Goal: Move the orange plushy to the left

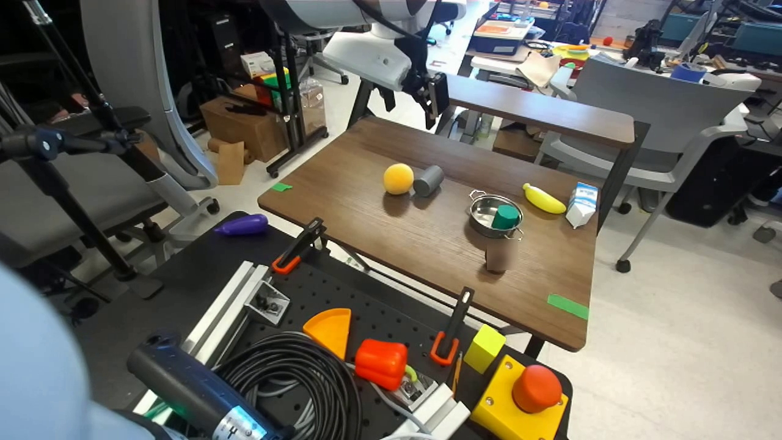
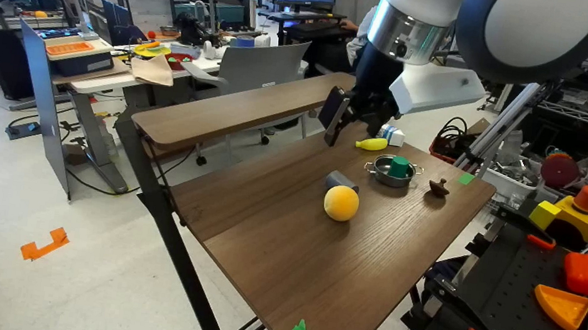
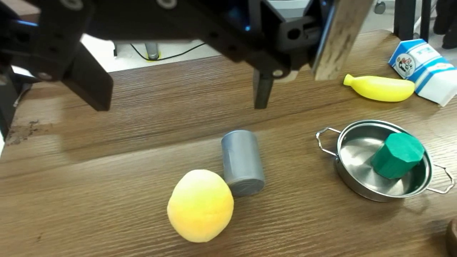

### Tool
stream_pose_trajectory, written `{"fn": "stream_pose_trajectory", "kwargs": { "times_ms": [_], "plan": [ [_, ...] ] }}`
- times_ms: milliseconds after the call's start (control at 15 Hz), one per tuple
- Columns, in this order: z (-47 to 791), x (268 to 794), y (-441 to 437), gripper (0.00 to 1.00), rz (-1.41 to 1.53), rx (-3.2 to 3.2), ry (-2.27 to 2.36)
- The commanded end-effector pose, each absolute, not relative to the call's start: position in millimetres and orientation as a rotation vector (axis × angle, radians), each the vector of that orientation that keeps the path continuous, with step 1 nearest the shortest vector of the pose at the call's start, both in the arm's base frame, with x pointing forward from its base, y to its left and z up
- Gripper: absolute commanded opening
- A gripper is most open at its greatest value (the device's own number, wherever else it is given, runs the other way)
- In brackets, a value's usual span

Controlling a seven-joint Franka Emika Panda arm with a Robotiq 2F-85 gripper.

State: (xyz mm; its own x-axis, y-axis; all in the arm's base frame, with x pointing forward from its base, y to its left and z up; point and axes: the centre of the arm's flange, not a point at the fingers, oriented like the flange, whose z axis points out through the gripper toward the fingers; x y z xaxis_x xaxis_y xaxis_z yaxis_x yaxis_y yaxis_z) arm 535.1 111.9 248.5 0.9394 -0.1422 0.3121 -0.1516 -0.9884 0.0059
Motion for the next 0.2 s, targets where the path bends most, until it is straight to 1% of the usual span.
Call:
{"fn": "stream_pose_trajectory", "kwargs": {
  "times_ms": [0,133],
  "plan": [
    [247.9,534.5,112.0,1.0,0.487,3.065,-0.233],
    [247.3,534.0,112.2,1.0,0.485,3.066,-0.234]
  ]
}}
